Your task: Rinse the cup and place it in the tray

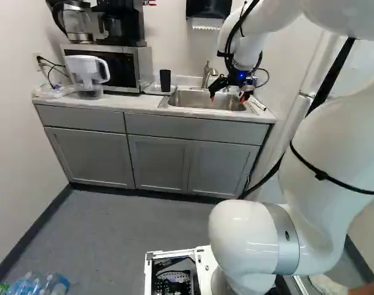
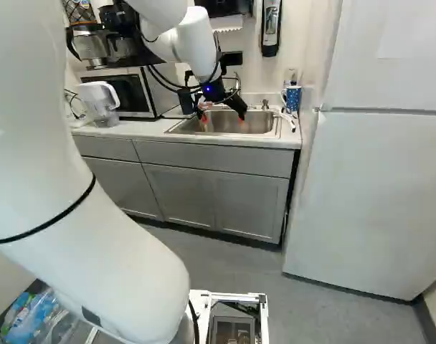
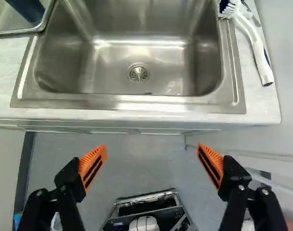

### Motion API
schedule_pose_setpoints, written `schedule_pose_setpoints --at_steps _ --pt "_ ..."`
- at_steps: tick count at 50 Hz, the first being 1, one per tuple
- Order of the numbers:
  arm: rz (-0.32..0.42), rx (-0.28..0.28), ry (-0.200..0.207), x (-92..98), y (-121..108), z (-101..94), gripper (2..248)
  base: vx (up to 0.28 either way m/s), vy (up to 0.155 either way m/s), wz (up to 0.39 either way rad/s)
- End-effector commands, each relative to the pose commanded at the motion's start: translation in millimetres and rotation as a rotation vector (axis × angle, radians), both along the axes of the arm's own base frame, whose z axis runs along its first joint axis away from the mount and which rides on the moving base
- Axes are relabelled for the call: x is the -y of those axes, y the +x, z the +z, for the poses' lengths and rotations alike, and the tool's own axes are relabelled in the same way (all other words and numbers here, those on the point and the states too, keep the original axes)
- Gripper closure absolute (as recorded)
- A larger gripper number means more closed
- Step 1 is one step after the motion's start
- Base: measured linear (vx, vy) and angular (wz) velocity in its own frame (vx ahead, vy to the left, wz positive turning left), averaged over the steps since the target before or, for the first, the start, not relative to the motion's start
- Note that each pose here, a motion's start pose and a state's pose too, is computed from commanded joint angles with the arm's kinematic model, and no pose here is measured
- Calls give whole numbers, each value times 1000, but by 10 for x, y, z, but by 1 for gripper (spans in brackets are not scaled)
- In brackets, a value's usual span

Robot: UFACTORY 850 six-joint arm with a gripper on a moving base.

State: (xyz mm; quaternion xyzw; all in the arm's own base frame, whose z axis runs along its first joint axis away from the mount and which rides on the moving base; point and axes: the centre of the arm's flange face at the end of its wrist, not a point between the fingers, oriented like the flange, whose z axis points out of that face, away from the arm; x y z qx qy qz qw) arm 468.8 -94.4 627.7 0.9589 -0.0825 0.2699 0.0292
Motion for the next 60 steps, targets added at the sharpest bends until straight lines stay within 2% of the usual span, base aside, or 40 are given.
schedule_pose_setpoints --at_steps 36,60 --pt "0 0 0 0 0 0 3 -88 65 -203" --pt "0 0 0 0 0 0 3 -23 28 -11"
